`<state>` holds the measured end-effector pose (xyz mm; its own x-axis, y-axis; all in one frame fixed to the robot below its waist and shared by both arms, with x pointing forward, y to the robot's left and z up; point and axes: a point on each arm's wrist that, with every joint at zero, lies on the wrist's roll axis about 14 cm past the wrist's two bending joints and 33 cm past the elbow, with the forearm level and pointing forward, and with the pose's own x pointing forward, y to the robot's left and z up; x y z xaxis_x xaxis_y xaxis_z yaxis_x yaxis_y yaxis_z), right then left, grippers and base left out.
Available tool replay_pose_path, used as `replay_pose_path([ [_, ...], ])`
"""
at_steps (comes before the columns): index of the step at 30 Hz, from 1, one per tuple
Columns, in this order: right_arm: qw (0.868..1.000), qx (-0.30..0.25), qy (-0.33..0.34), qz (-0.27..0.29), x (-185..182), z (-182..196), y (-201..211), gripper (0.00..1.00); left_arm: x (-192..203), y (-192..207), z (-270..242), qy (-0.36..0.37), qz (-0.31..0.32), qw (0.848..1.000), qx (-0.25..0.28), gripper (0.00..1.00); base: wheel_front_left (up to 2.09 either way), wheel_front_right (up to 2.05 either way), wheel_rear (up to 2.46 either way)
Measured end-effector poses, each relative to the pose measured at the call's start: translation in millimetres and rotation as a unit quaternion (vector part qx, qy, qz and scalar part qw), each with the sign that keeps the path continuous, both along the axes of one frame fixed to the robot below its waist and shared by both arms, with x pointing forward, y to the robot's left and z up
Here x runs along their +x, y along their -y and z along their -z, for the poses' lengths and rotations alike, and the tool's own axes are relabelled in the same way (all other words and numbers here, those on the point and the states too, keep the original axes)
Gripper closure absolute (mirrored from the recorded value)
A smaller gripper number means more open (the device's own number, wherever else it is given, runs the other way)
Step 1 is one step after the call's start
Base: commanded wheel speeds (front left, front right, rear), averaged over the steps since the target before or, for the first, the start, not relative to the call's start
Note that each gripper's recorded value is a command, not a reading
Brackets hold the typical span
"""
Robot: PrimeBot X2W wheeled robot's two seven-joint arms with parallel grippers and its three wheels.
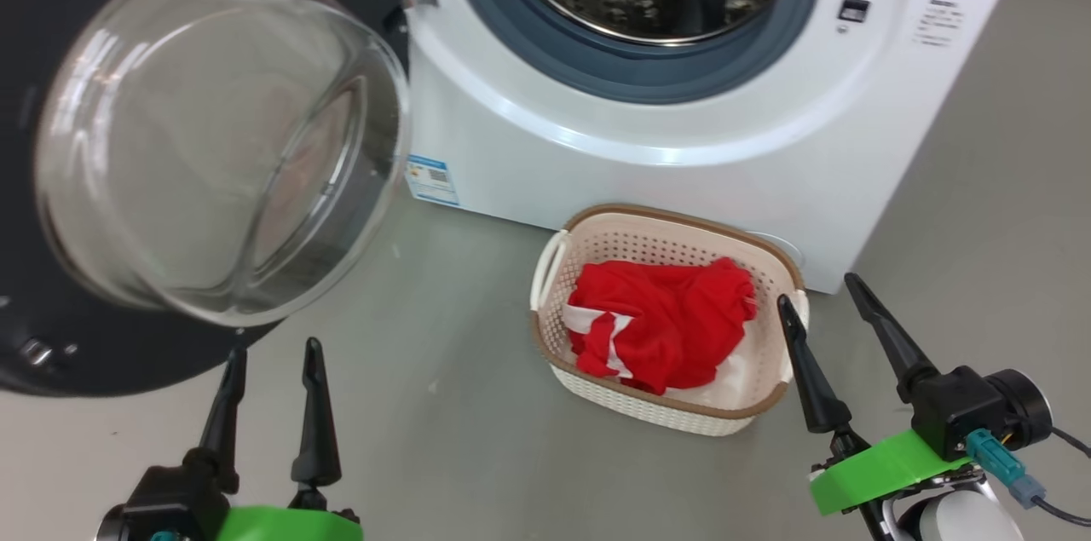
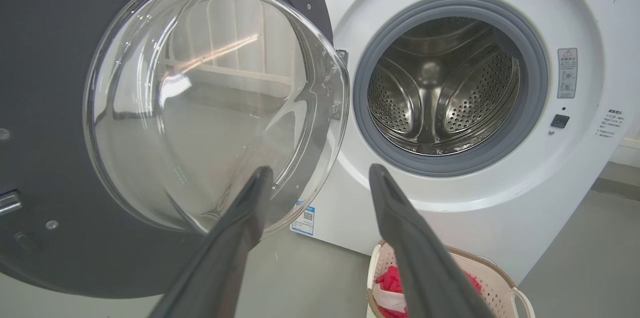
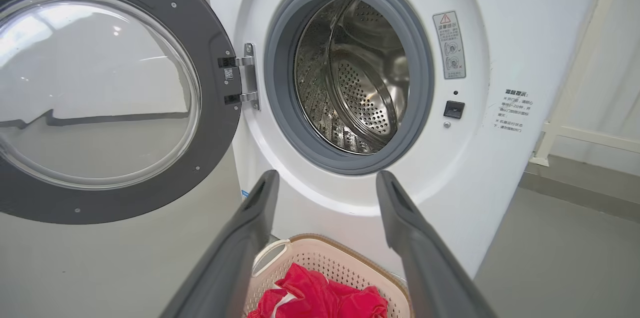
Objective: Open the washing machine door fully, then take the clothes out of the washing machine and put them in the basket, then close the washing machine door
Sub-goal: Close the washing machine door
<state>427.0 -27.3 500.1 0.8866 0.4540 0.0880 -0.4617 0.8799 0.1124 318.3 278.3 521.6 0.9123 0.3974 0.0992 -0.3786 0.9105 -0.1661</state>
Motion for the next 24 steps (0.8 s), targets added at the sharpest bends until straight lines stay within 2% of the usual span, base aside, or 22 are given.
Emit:
replay_pose_path([
  [10, 0.997, 0.005, 0.012, -0.075, -12, -11, -52, 0.00, -53, -38, -7, 0.001, -0.102, 0.995, 0.017, 0.00, 0.00, 0.00, 0.00],
  [24, 0.994, 0.003, 0.020, -0.108, -23, -18, -75, 0.00, -90, -56, -13, 0.010, -0.151, 0.988, 0.017, 0.00, 0.00, 0.00, 0.00],
])
